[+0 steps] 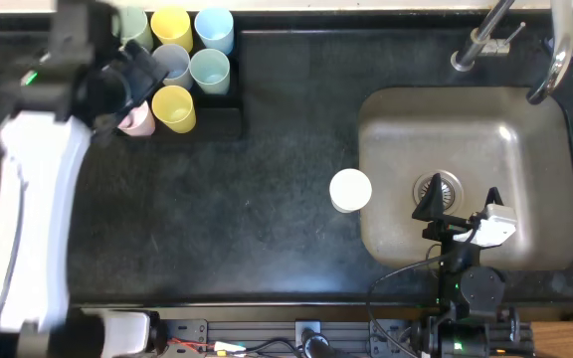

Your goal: Store Cups

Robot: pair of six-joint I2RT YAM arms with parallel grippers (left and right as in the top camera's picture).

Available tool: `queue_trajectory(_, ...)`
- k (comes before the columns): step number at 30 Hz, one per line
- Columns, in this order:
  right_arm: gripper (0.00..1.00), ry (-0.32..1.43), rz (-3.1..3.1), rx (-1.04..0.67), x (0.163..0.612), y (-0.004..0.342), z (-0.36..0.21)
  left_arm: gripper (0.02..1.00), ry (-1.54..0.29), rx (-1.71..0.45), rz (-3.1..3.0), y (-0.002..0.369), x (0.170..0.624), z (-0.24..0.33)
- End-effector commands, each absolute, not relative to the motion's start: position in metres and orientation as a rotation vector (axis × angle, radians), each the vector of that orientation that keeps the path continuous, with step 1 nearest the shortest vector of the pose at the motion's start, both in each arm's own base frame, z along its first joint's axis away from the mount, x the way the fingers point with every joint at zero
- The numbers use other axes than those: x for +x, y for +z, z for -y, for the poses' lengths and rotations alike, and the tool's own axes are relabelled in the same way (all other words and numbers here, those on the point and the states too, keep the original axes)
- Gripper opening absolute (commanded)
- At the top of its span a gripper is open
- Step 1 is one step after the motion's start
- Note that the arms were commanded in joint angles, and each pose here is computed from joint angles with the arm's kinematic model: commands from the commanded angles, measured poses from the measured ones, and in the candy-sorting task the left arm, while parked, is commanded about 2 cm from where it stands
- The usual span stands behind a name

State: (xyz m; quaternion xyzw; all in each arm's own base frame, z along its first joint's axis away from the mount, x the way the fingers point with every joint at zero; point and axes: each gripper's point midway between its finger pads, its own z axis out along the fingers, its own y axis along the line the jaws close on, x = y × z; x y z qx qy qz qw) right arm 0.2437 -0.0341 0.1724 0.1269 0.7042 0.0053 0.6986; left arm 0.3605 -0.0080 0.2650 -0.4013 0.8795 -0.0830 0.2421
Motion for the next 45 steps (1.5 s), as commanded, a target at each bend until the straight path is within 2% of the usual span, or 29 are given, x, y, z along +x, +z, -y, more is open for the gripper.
queue_trajectory(1, 0.998, 0.012, -1.558, 0.279, 0.244, 0.174, 0.034, 1.0, -0.131, -0.74, -2.489, 0.292, 0.307, 0.004)
queue_trajectory(3, 0.998, 0.012, -1.558, 0.279, 0.244, 0.174, 0.034, 1.0, -0.089, -0.653, -2.558, 0.281, 0.27, 0.002)
queue_trajectory(7, 0.998, 0.012, -1.558, 0.279, 0.244, 0.174, 0.034, 1.0, -0.053, -0.608, -2.626, 0.234, 0.199, -0.003)
queue_trajectory(10, 0.998, 0.012, -1.558, 0.279, 0.244, 0.174, 0.034, 1.0, -0.14, -0.595, -2.542, 0.191, 0.174, 0.002)
queue_trajectory(13, 0.998, 0.012, -1.558, 0.279, 0.244, 0.174, 0.034, 1.0, -0.266, -0.527, -2.304, 0.178, 0.192, 0.01)
queue_trajectory(16, 0.993, 0.012, -1.558, 0.279, 0.244, 0.174, 0.034, 1.0, -0.33, -0.409, -1.977, 0.193, 0.22, 0.013)
queue_trajectory(21, 0.998, 0.012, -1.558, 0.279, 0.244, 0.174, 0.034, 1.0, -0.257, -0.081, -1.52, 0.251, 0.232, 0.022)
queue_trajectory(23, 0.998, 0.012, -1.558, 0.279, 0.244, 0.174, 0.034, 1.0, -0.211, -0.029, -1.457, 0.256, 0.228, 0.022)
queue_trajectory(26, 0.998, 0.012, -1.558, 0.279, 0.244, 0.174, 0.034, 1.0, -0.17, 0.009, -1.515, 0.236, 0.229, 0.023)
queue_trajectory(33, 0.998, 0.012, -1.558, 0.279, 0.244, 0.174, 0.034, 0.998, -0.09, 0.134, -1.733, 0.154, 0.236, 0.027)
queue_trajectory(39, 0.996, 0.012, -1.558, 0.278, 0.244, 0.174, 0.034, 0.998, -0.045, 0.213, -1.706, 0.153, 0.238, 0.031)
queue_trajectory(45, 0.998, 0.012, -1.558, 0.279, 0.244, 0.174, 0.034, 0.998, -0.082, 0.244, -1.621, 0.159, 0.242, 0.039)
